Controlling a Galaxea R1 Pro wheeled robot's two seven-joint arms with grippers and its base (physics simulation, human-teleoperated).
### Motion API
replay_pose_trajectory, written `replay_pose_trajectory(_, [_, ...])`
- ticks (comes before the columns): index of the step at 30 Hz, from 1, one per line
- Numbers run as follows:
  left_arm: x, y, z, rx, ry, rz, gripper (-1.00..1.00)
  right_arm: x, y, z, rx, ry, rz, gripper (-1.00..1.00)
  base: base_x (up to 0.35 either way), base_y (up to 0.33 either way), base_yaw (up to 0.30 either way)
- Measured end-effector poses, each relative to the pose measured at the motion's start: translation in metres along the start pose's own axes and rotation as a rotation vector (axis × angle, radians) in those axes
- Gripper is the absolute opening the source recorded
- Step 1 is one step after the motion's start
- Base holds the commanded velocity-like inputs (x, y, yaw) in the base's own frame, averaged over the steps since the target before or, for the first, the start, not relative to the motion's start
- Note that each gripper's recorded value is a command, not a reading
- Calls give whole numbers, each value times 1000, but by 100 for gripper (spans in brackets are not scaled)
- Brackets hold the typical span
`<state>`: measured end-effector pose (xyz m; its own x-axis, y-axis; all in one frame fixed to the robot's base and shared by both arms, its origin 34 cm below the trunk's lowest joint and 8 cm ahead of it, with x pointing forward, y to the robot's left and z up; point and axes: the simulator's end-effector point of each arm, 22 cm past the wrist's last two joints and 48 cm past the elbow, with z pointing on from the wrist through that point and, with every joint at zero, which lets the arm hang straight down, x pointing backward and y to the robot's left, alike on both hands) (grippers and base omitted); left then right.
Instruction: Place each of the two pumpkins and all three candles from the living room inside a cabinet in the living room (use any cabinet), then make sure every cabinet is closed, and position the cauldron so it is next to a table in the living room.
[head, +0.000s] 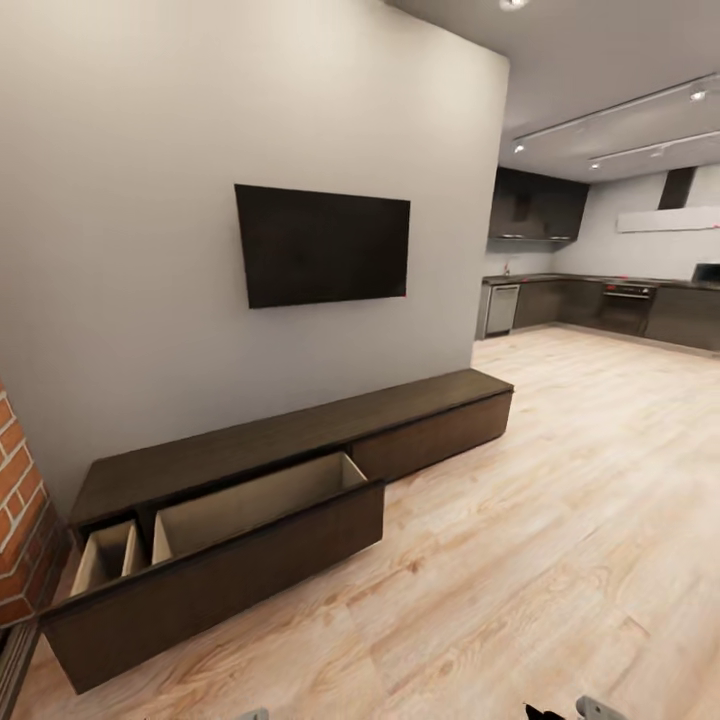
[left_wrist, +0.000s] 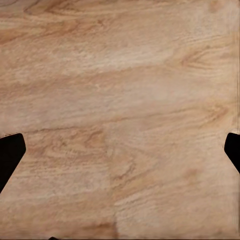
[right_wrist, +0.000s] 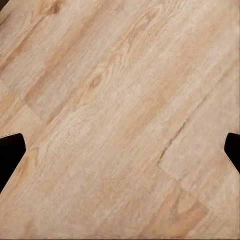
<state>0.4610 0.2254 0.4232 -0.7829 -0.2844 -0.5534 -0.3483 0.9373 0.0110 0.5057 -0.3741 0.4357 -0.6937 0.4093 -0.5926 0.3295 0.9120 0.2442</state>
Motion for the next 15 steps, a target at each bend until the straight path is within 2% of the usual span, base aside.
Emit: replay_pose_trajectory(15, [-16,-1,-22,-1,8,1,100,-18,7,-20,3,7,0,100,-20,0,-290])
